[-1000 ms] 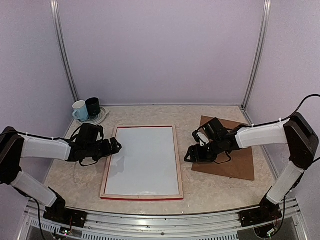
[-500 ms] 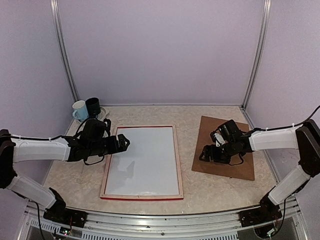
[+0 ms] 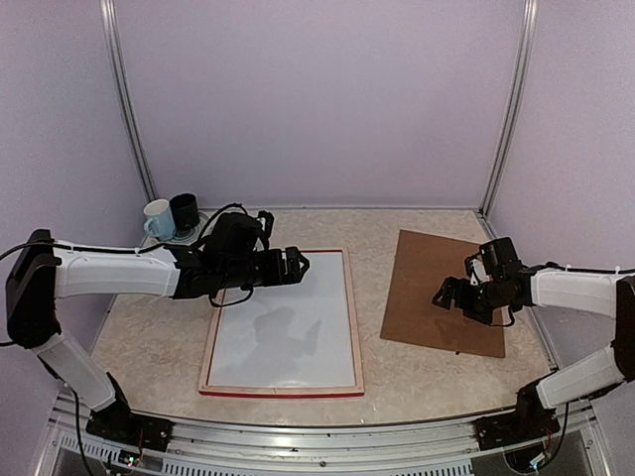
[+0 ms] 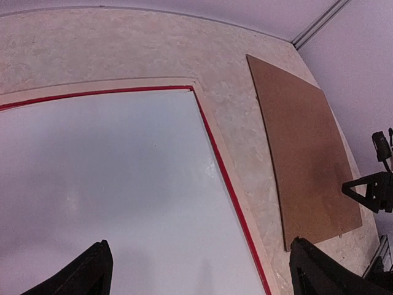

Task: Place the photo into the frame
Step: Pick up the backboard from the center of the board.

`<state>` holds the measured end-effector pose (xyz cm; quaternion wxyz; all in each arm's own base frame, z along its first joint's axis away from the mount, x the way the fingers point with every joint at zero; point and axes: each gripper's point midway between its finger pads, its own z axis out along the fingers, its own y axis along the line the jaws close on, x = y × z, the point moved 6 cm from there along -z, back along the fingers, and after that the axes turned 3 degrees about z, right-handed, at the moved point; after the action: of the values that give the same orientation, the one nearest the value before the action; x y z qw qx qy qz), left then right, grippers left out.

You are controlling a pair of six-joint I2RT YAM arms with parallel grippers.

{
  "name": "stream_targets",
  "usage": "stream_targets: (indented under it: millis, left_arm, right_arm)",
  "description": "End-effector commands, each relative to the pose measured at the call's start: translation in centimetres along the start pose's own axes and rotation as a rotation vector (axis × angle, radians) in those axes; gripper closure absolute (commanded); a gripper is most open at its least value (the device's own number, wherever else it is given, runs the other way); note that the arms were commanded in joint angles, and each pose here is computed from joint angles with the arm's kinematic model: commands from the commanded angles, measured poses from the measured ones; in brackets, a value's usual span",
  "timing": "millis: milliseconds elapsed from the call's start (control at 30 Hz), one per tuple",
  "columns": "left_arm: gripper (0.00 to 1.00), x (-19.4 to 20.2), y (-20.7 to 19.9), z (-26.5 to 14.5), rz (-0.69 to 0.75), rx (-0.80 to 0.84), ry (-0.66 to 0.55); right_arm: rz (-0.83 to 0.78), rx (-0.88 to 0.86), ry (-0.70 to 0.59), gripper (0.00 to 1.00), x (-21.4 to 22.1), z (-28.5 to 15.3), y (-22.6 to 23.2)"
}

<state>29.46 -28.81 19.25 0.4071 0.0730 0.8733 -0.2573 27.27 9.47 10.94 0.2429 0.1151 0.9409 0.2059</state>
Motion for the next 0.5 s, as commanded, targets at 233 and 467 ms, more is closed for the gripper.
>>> stream_targets:
  millis: [233,467]
  left_arm:
    - [0.01,0.9,-7.2,5.3,0.102,0.118,0.063]
    - [0.01,4.0,-9.3,9.1,0.123,0.15,0.156]
  right_arm:
    - [0.144,0.101,-0.046,0.01,-0.5,-2.4,-5.3]
    - [0.206,0.152,-0.094,0.01,-1.7,-3.9,-6.9]
